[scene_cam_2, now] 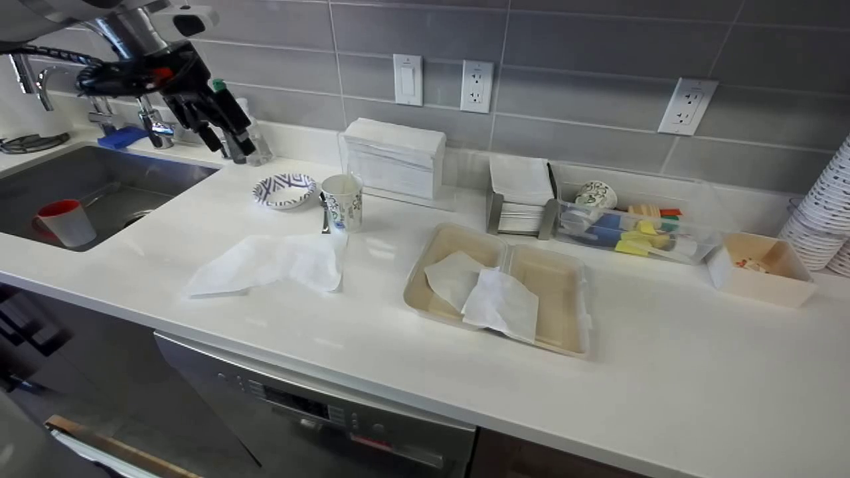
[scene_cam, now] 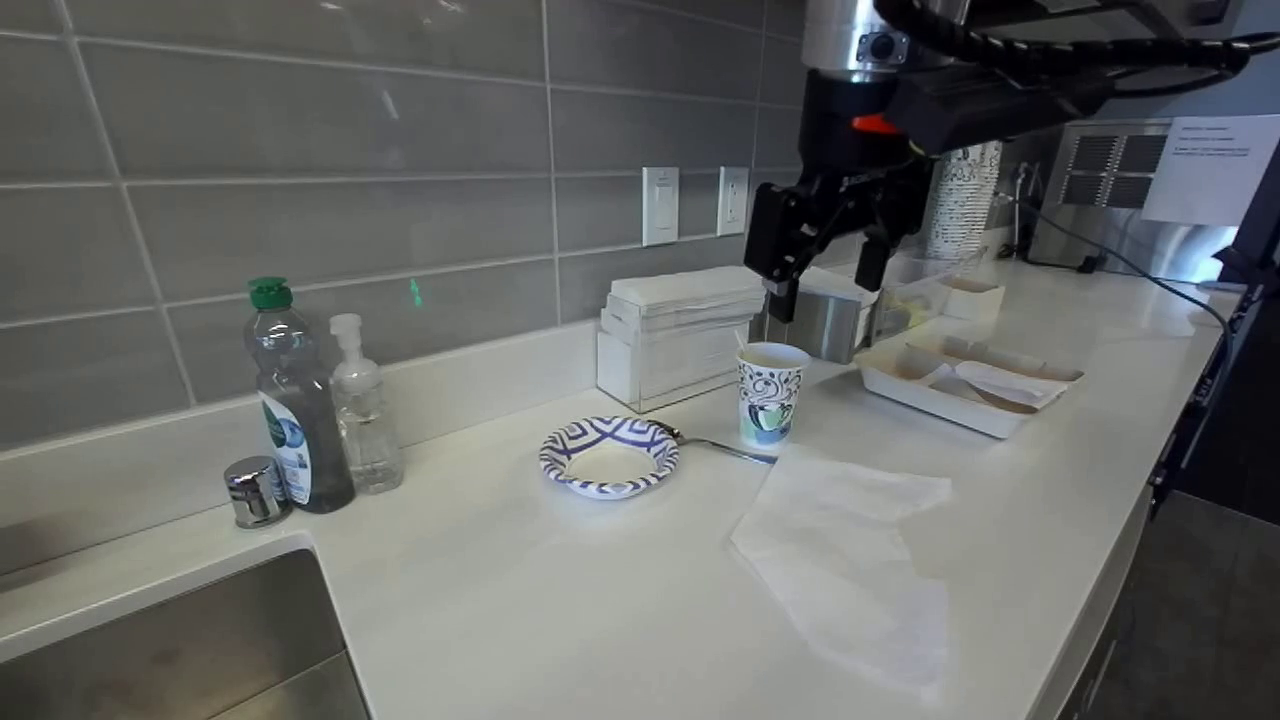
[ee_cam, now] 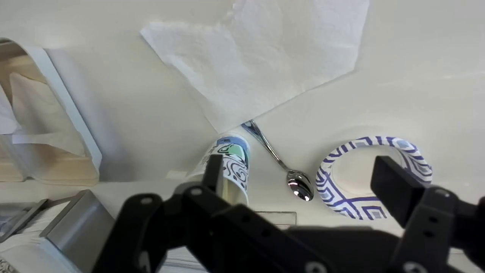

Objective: Use the spoon to stir in the cup

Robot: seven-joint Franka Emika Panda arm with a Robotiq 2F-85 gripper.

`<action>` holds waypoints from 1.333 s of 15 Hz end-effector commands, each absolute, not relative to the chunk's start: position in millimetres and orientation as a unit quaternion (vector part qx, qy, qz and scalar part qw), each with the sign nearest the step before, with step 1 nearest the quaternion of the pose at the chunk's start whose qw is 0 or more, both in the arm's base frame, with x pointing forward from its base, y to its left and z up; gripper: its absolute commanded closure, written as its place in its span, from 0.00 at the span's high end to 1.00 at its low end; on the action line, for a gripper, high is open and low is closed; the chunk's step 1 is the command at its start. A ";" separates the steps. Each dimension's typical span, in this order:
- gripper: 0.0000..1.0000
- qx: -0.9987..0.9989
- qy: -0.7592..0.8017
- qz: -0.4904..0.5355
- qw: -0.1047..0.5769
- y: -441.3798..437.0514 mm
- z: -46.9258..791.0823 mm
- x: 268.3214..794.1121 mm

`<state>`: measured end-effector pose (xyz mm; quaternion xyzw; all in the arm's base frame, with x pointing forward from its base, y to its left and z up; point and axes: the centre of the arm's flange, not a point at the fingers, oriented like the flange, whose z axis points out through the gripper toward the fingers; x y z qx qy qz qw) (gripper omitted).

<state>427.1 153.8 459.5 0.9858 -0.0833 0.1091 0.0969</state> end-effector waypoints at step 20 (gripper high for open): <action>1.00 0.900 -0.383 0.097 0.184 92.6 384.6 626.1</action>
